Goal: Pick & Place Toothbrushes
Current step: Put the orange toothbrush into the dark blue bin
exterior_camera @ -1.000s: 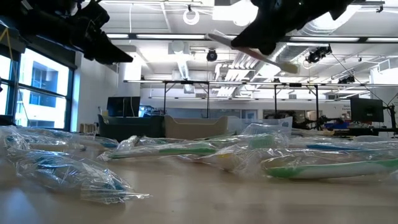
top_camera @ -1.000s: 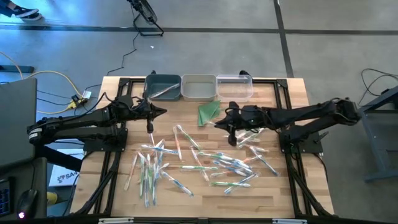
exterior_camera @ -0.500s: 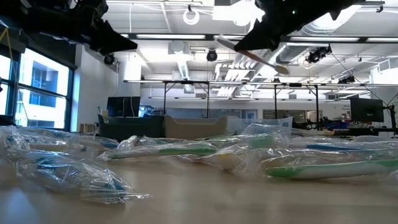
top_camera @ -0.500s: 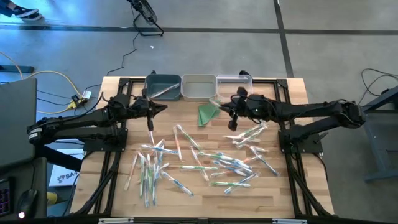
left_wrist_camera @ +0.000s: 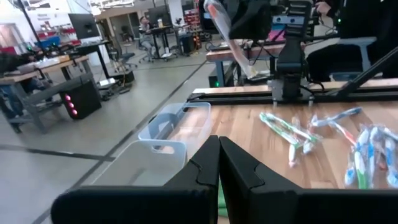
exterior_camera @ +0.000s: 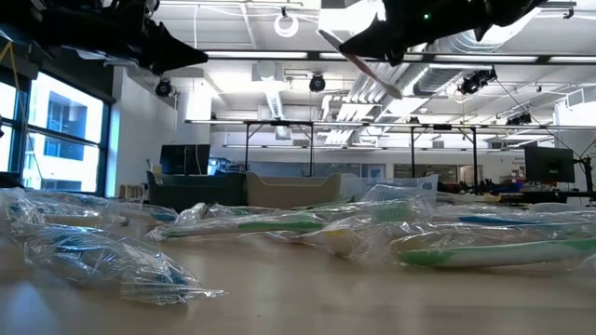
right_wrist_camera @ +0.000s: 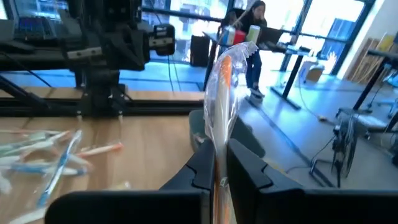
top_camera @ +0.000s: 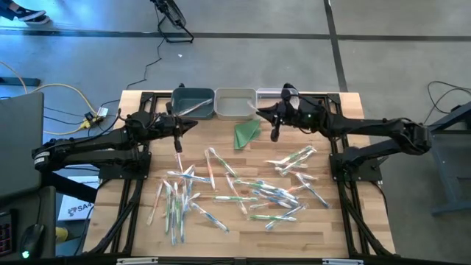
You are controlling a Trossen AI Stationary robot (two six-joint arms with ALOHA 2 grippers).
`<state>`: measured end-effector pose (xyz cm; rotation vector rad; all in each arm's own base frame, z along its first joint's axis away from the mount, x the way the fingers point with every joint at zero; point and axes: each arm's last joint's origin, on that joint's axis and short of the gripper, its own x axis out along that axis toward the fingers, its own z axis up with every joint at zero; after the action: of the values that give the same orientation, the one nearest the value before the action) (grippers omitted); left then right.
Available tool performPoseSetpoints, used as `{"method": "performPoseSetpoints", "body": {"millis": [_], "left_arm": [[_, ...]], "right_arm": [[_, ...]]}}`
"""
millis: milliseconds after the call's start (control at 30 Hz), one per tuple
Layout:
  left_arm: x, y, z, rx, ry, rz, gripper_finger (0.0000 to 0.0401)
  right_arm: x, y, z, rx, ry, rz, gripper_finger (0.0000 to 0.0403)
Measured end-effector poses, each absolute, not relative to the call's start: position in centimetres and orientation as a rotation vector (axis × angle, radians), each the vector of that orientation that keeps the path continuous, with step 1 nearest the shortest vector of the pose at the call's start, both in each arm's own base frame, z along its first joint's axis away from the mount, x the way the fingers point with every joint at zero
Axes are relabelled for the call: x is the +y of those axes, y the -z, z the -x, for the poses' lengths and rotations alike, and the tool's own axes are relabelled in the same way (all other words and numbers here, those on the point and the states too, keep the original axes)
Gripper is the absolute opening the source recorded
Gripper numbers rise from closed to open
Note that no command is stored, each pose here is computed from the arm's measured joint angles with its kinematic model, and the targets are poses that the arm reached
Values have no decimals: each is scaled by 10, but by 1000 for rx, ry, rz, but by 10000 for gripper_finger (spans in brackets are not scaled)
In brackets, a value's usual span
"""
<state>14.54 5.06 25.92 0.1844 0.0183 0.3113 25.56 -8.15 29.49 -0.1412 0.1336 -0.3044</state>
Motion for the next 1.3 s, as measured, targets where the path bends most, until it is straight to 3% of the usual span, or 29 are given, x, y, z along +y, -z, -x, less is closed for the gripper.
{"method": "performPoseSetpoints", "body": {"millis": [233, 667, 967, 1300], "left_arm": [[51, -258, -145, 37, -311, -235, 3], [58, -252, -164, 31, -324, -223, 3], [86, -233, -180, 80, -508, -62, 2], [127, -225, -175, 11, -250, -4, 1]], "right_arm": [[-96, -297, -252, 116, 332, 179, 16], [-117, -307, -242, -4, 191, 178, 16], [-114, -307, -243, -10, 181, 145, 16], [-104, -308, -248, -25, 142, 110, 16]]}}
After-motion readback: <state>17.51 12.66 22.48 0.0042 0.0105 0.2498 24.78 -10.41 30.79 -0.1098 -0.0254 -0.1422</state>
